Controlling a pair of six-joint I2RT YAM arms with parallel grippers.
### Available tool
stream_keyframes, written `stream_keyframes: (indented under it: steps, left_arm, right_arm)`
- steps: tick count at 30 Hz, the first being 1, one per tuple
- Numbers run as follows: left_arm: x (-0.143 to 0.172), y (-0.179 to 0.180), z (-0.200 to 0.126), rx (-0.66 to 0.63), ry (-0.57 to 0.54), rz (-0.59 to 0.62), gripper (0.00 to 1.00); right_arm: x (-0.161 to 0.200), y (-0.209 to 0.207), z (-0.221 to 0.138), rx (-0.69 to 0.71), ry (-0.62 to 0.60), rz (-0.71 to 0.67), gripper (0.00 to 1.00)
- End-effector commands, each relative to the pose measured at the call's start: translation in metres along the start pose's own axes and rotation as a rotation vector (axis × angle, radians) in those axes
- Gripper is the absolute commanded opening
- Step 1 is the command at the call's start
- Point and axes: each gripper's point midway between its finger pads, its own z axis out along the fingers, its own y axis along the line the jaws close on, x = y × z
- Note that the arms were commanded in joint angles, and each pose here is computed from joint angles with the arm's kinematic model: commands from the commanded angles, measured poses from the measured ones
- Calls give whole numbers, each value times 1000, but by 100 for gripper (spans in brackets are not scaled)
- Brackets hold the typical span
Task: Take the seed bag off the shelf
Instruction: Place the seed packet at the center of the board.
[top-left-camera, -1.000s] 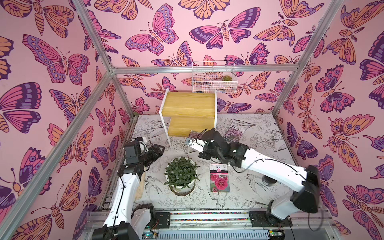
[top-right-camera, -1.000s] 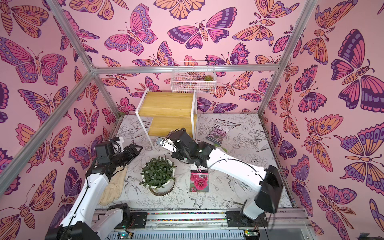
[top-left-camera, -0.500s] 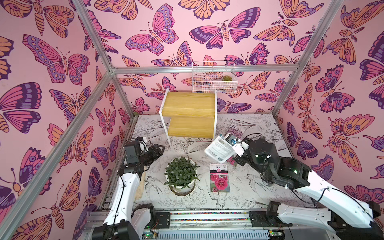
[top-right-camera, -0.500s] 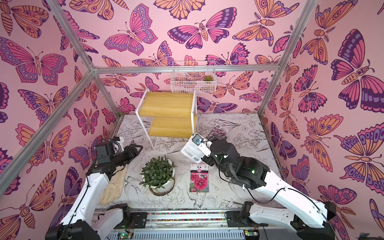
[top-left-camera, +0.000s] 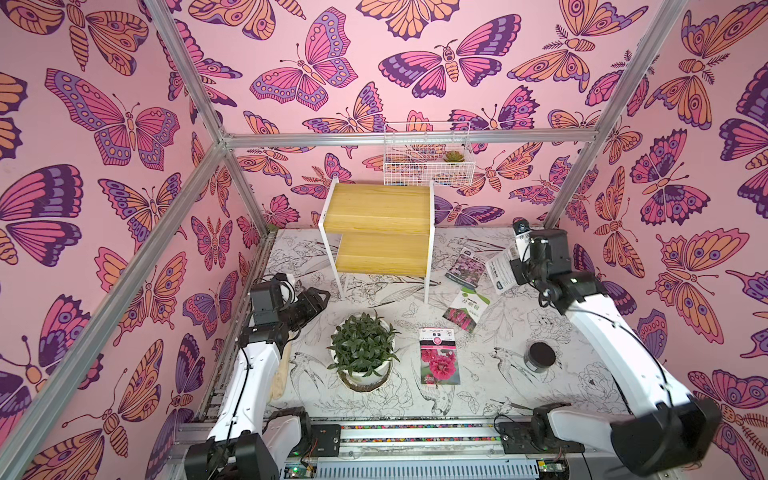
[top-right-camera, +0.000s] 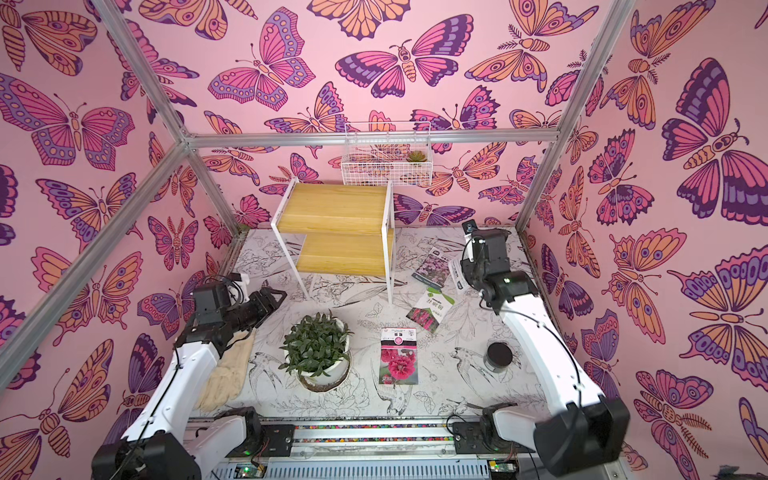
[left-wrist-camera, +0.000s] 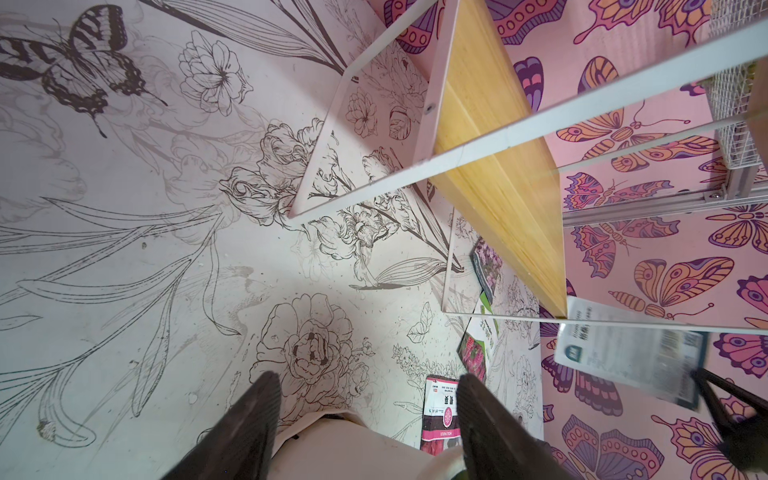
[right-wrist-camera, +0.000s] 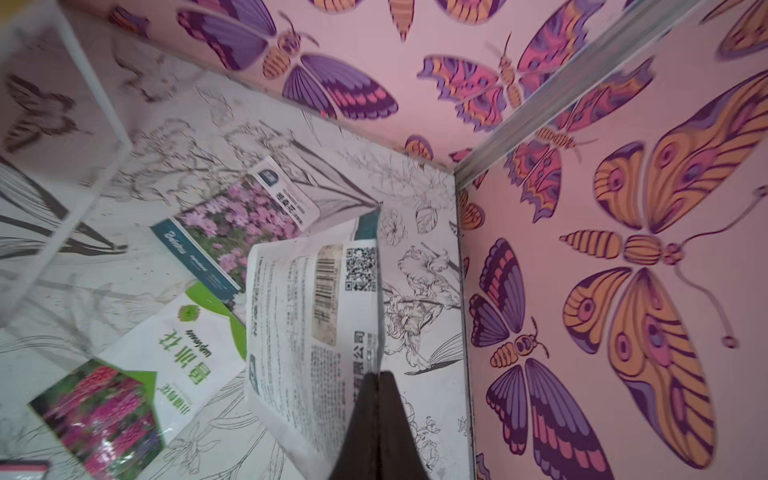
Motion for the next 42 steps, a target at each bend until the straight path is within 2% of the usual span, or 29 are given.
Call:
stream_keyframes:
  steps: [1, 6, 10, 15, 18, 29, 33, 39, 42]
  left_arm:
    - [-9, -7, 0, 17, -8, 30, 70]
    - [-12, 1, 6, -19, -8, 37, 70]
    - [-11, 5, 9, -28, 2, 32, 70]
    - [-11, 3, 8, -23, 3, 34, 70]
    - [-10, 3, 7, -20, 0, 36, 69]
    - [-8, 6, 10, -27, 12, 30, 70]
    - [-8, 7, 10, -28, 12, 37, 70]
    - [-8, 6, 11, -23, 18, 40, 69]
    - [-11, 5, 13, -22, 21, 48, 69]
  right_arm:
    - [-11, -12, 20, -12, -16, 57, 0]
    - [-8, -22, 45, 28, 5, 39, 0]
    - [12, 4, 84, -35, 61, 22, 0]
    - [61, 40, 150, -108, 266, -33, 0]
    - [68, 51, 164, -142, 301, -30, 0]
    - [56, 30, 142, -71, 243, -59, 0]
    - [44, -3, 126, 36, 239, -112, 0]
    - [47, -44, 127, 102, 296, -73, 0]
    - [39, -57, 116, 139, 273, -53, 0]
